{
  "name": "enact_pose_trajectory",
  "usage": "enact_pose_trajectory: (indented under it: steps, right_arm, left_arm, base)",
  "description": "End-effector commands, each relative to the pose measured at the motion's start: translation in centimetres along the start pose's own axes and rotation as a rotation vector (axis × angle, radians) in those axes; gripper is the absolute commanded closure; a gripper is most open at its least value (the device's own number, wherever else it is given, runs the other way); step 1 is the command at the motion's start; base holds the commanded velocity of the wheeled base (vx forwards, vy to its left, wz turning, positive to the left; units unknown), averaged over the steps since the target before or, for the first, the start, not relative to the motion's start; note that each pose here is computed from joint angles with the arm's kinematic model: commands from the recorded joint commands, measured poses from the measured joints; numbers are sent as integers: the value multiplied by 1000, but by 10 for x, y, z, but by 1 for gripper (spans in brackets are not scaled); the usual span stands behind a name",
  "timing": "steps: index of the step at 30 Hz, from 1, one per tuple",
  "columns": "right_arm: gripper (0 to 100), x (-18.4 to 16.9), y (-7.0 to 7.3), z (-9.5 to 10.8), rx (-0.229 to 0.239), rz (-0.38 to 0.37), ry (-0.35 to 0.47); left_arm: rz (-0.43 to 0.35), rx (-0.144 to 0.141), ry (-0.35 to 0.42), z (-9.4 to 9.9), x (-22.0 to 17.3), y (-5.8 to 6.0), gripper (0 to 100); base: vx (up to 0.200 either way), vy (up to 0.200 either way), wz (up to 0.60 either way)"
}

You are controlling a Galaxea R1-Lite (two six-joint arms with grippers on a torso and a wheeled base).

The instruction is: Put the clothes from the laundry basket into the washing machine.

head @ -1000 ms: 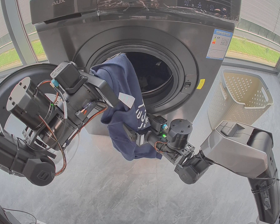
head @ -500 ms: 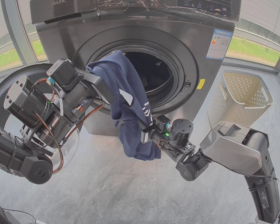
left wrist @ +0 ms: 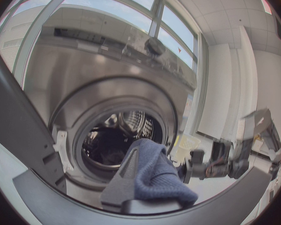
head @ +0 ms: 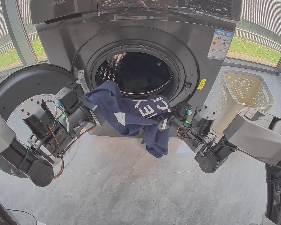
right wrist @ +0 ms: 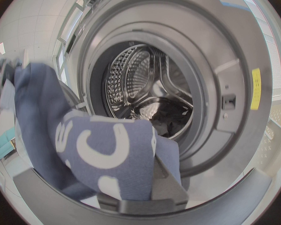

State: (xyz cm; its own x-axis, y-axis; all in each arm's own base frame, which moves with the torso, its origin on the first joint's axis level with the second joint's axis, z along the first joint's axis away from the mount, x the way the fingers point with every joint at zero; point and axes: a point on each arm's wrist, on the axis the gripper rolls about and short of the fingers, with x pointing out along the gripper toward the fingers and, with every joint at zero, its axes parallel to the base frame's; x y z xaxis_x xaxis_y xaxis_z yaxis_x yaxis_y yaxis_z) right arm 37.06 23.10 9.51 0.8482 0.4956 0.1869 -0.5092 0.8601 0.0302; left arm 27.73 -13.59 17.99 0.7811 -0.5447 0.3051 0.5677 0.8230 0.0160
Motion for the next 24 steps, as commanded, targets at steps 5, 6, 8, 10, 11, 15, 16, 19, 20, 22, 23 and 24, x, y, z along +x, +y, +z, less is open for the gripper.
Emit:
enact_pose_trajectory:
  steps: [5, 6, 8, 10, 11, 15, 16, 19, 20, 22, 23, 24]
  right_arm:
    - [100, -4, 8, 45, 8, 13, -97]
    - [100, -3, 11, 47, 10, 19, -103]
    - [100, -3, 13, 50, 13, 23, -112]
    - [100, -4, 19, 53, 19, 36, -119]
    - [100, -3, 20, 54, 20, 39, -126]
    - [100, -3, 28, 56, 26, 54, -133]
    - [100, -2, 28, 57, 27, 55, -136]
    - [100, -2, 28, 56, 25, 55, -137]
    - [100, -1, 28, 57, 25, 54, -138]
    - [100, 0, 27, 59, 25, 51, -146]
    - [100, 1, 25, 60, 24, 48, -151]
    - [100, 1, 23, 62, 21, 44, -154]
  left_arm:
    - [-16, -9, 248, -65, -18, 7, 100]
    - [-20, -11, 274, -72, -20, 7, 100]
    - [-25, -13, 296, -78, -21, 7, 100]
    - [-34, -20, 349, -93, -24, 7, 100]
    - [-32, -23, 364, -100, -23, 7, 100]
    - [-29, -25, 380, -108, -21, 8, 100]
    - [-29, -25, 380, -108, -21, 9, 100]
    - [-19, -26, 374, -106, -22, 12, 100]
    - [-13, -26, 371, -105, -22, 14, 100]
    - [-12, -31, 368, -105, -21, 14, 0]
    - [-15, -31, 379, -107, -22, 14, 0]
    - [-17, -30, 394, -110, -25, 14, 0]
  base:
    - [0, 0, 0]
    - [0, 0, 0]
    - [0, 0, 0]
    - [0, 0, 0]
    - [0, 0, 0]
    - [0, 0, 0]
    - [0, 0, 0]
    - [0, 0, 0]
    - [0, 0, 0]
    - [0, 0, 0]
    - [0, 0, 0]
    - [0, 0, 0]
